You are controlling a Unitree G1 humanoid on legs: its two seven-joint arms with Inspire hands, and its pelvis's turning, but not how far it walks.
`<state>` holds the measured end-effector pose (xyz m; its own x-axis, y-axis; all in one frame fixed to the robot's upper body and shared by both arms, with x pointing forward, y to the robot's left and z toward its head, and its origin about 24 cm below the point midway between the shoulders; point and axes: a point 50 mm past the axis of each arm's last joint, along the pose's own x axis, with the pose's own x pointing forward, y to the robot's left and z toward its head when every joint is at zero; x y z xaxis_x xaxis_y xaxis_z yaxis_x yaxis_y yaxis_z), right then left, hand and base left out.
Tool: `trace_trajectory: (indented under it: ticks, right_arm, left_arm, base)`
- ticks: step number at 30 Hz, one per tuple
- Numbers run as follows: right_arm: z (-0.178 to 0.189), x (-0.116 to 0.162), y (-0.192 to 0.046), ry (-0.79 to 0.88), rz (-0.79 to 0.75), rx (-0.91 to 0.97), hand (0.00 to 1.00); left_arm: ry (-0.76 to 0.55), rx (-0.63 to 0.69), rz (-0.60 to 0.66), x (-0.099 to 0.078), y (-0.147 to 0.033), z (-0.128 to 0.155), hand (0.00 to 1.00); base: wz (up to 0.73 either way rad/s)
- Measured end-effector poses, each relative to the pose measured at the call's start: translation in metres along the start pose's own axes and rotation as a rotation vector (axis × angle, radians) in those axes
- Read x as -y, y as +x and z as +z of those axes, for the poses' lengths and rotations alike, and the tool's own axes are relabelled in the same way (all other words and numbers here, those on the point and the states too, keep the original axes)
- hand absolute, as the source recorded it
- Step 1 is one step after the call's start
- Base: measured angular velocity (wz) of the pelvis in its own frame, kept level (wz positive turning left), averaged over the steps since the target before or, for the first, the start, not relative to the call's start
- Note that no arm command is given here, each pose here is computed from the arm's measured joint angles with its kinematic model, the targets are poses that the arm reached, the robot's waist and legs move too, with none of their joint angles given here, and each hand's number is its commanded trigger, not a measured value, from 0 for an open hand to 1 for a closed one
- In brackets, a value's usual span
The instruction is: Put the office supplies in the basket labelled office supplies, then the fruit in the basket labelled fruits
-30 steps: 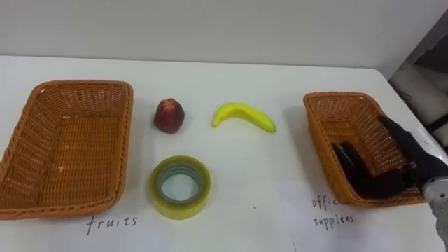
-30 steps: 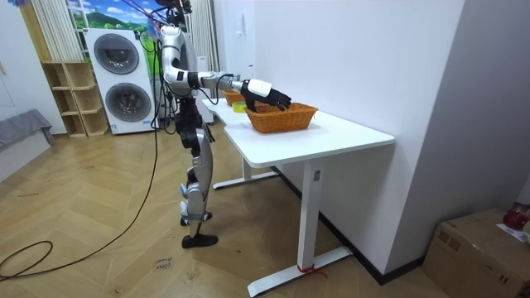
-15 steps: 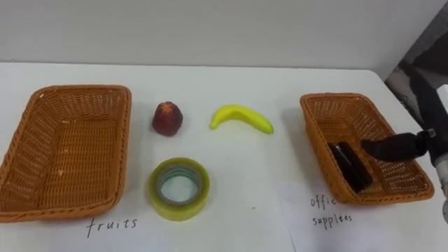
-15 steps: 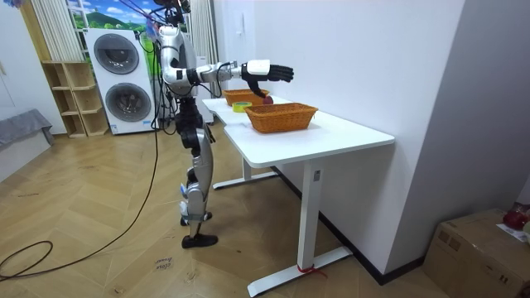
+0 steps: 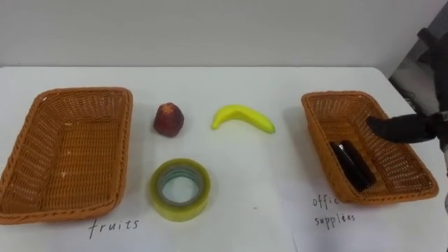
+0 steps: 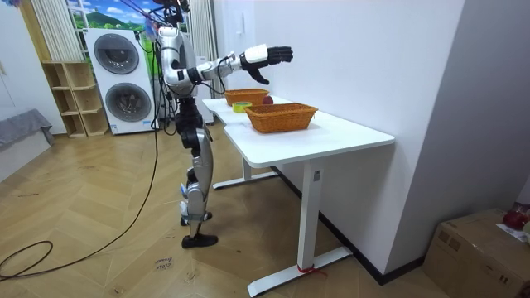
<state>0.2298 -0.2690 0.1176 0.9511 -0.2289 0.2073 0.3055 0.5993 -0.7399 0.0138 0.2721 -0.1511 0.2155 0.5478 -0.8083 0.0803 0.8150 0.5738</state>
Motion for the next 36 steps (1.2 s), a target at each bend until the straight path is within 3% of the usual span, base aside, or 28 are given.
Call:
trace_trajectory:
  ticks: [24, 36]
  right_arm:
    - [0.022, -0.009, 0.002, 0.029, 0.023, 0.103, 0.00]
    - [0.053, -0.019, 0.013, 0.110, 0.056, 0.243, 0.00]
  left_arm:
    - [0.020, 0.045, 0.018, 0.004, -0.001, 0.009, 0.00]
    - [0.048, 0.084, -0.008, 0.008, -0.001, 0.017, 0.00]
  base:
    - [0.00]
    - [0.02]
